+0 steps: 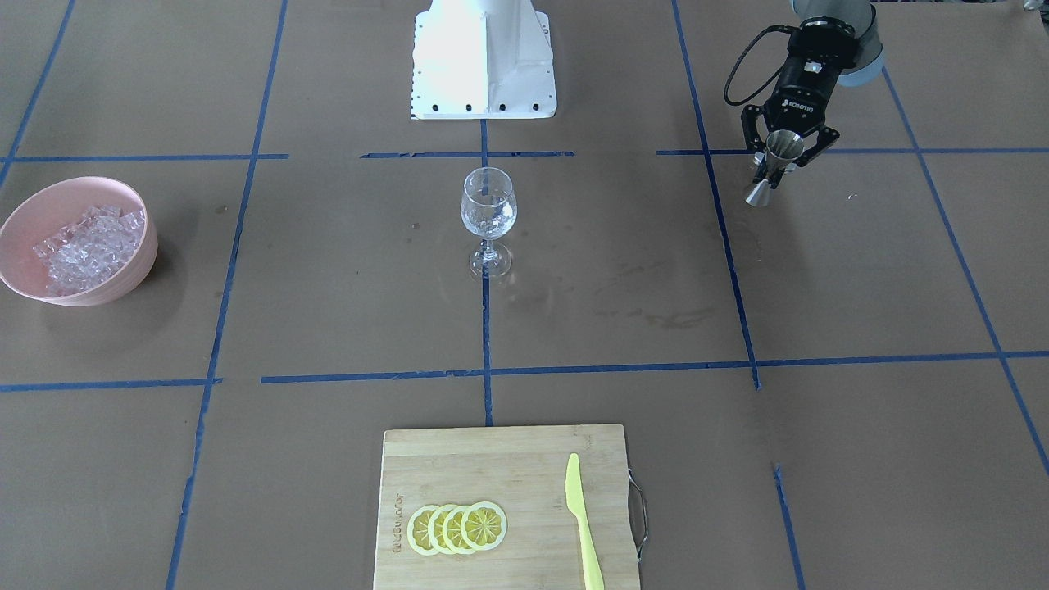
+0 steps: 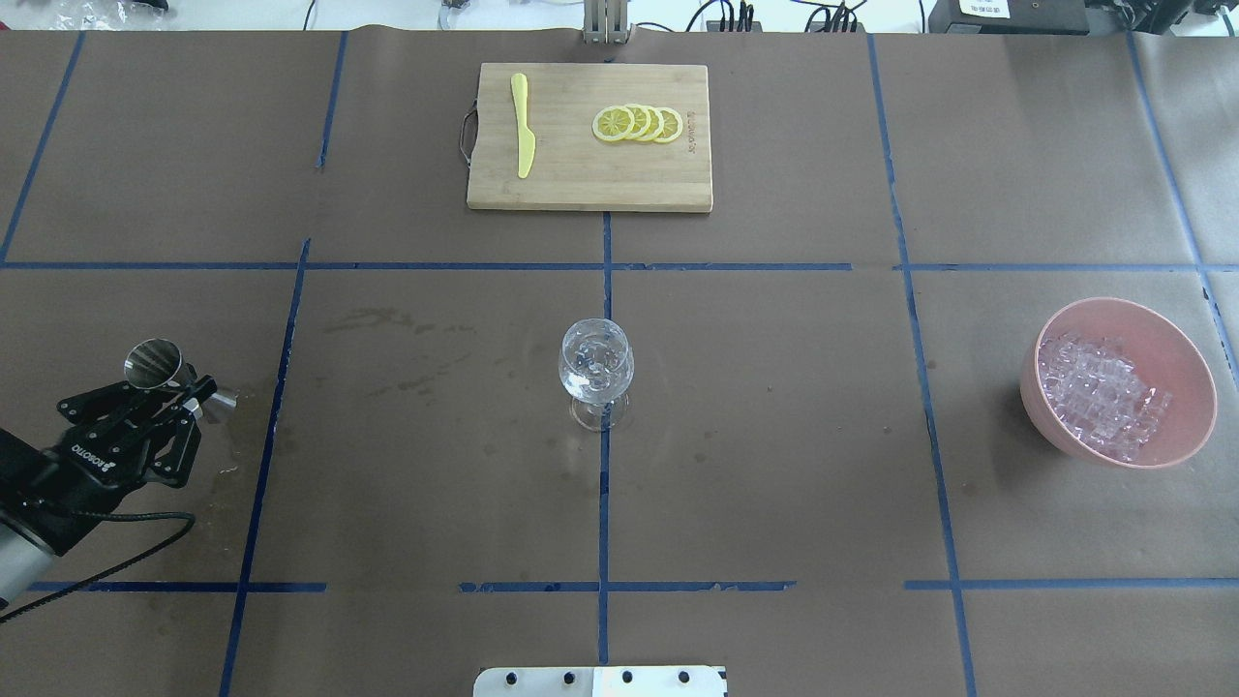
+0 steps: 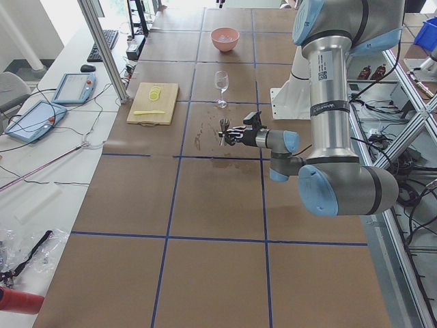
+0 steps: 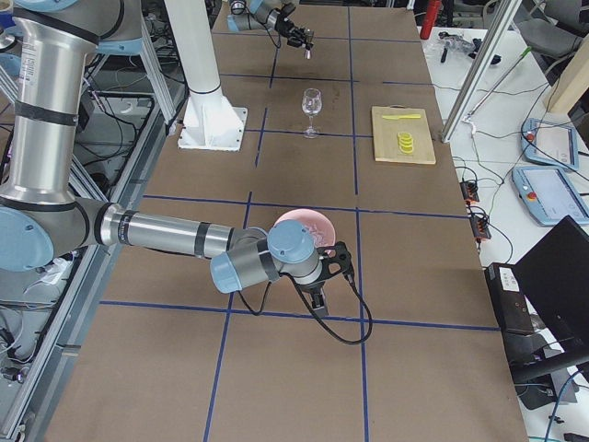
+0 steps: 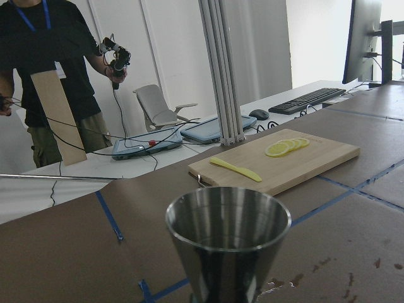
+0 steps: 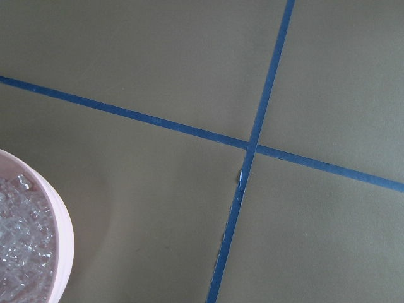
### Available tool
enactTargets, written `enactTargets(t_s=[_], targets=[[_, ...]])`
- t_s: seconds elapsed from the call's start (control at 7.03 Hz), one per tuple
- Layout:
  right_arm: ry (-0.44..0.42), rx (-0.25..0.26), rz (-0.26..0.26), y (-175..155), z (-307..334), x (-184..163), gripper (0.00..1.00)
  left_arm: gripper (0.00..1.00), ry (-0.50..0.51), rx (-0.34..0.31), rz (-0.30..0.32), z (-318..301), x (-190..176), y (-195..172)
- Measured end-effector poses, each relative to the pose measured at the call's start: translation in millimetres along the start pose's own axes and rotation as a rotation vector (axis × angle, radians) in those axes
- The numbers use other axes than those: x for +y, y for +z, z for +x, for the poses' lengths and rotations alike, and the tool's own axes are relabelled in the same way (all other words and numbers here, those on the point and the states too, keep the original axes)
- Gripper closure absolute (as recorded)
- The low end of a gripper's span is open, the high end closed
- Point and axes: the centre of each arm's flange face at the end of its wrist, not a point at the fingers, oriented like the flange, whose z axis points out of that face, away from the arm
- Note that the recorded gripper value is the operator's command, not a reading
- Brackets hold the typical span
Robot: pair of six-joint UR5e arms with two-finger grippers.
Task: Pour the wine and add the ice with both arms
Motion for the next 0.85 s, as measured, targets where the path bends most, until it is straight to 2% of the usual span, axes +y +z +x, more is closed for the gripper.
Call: enactTargets(t_s=[0.14,0.28,0.43,0.85], targets=[[0.002,0.0,-0.001,0,0,1,0.0,1.0,-0.135,-0.004,-0.045,-3,16,4],[0.002,0.0,-0.002,0,0,2,0.0,1.0,-0.176,-0.031,-0.062,-11,32,8],[0.001,0.0,-0.001,0,0,2,0.0,1.0,-0.18,-0.066,-0.048,-18,42,11],[-0.01,0.0,0.011,-1,-1,6,0.0,1.0,-0.142,-0.177,0.045,-31,58,21]])
